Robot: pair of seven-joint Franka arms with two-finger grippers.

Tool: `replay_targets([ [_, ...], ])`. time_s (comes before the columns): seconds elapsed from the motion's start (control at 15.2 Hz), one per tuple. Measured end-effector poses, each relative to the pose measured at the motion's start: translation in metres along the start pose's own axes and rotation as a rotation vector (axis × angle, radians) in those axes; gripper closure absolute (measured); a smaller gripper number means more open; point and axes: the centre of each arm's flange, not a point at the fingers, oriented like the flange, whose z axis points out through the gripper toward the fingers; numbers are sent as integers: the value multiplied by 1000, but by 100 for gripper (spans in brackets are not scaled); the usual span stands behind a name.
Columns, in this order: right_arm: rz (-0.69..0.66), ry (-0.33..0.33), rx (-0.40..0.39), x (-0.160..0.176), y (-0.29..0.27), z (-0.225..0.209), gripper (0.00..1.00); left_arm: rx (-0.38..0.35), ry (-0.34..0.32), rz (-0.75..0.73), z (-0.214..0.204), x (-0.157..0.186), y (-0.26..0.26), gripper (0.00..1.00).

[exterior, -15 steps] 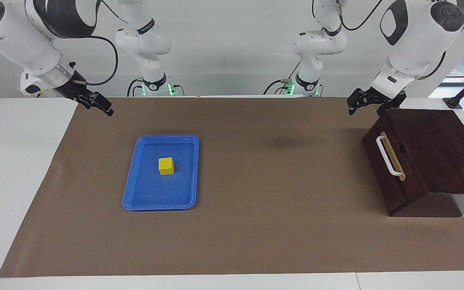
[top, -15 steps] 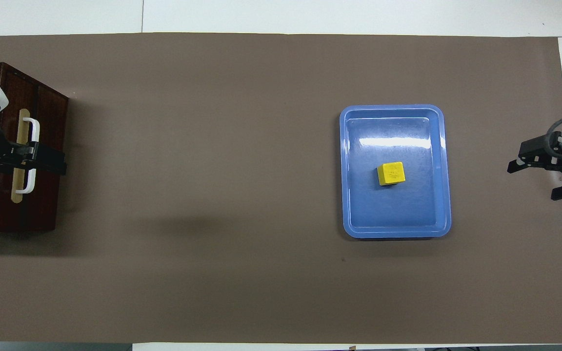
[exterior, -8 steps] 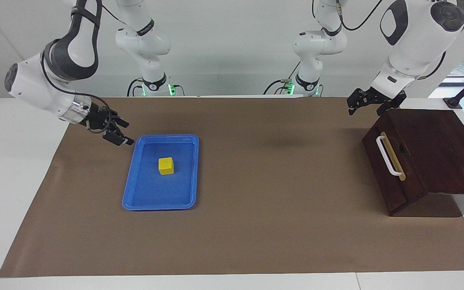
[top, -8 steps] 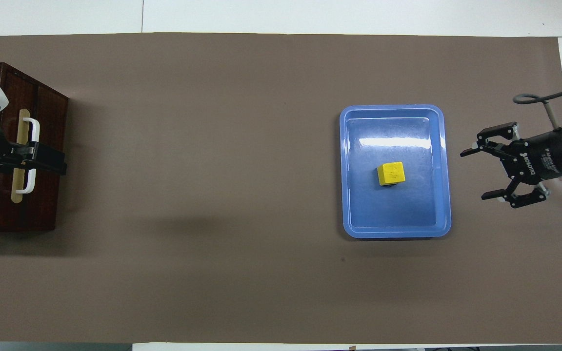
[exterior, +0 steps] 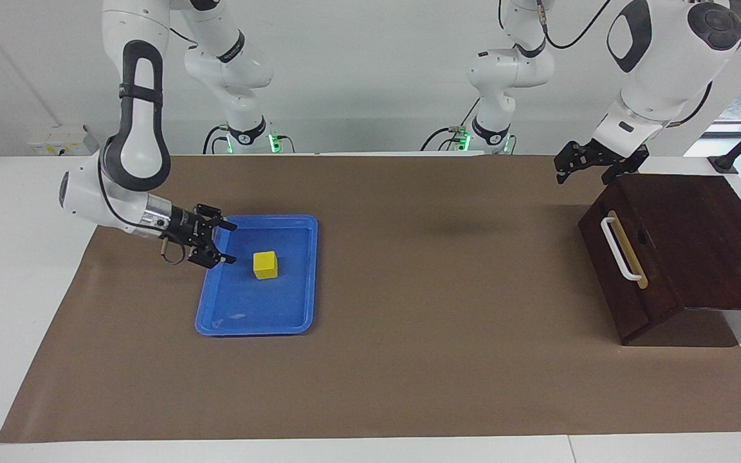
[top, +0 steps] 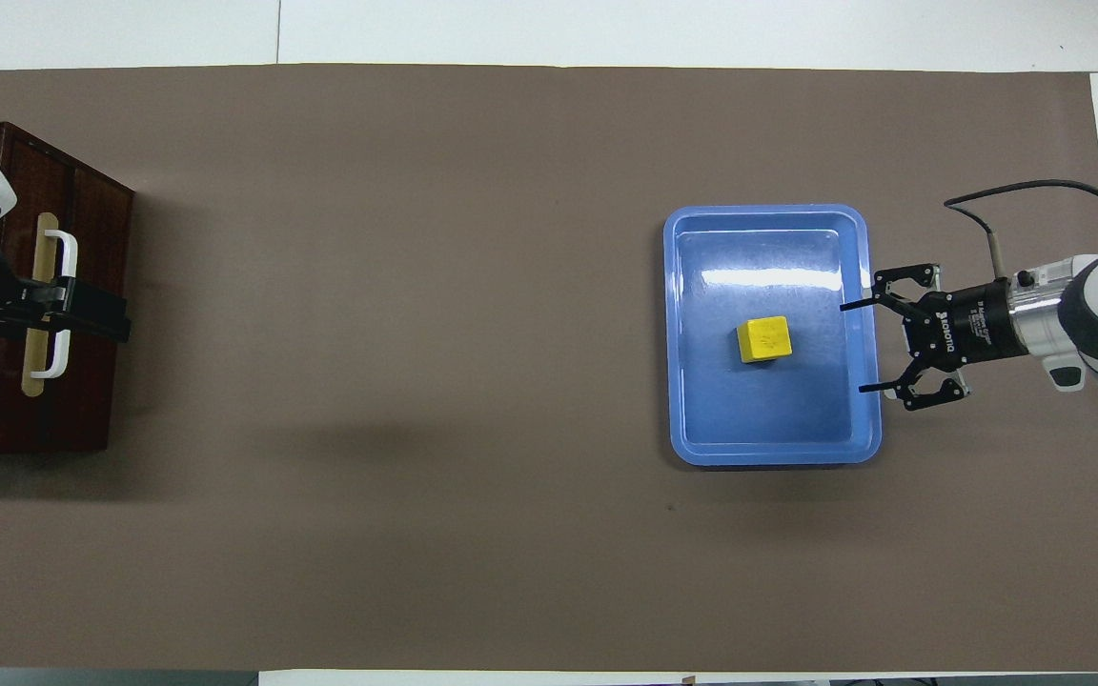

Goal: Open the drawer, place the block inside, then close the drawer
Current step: 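Reach the right gripper down to the yellow block in the tray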

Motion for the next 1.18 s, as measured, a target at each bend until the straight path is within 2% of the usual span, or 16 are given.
replay_targets([
  [0.33,17,-29,3,3,-12,25,0,0,0,0,0,0,0,0],
  [0.72,-6,12,9,-4,-22,48,0,0,0,0,0,0,0,0],
  [1.18,-29,13,2,-8,-22,52,0,0,5,2,0,1,1,0],
])
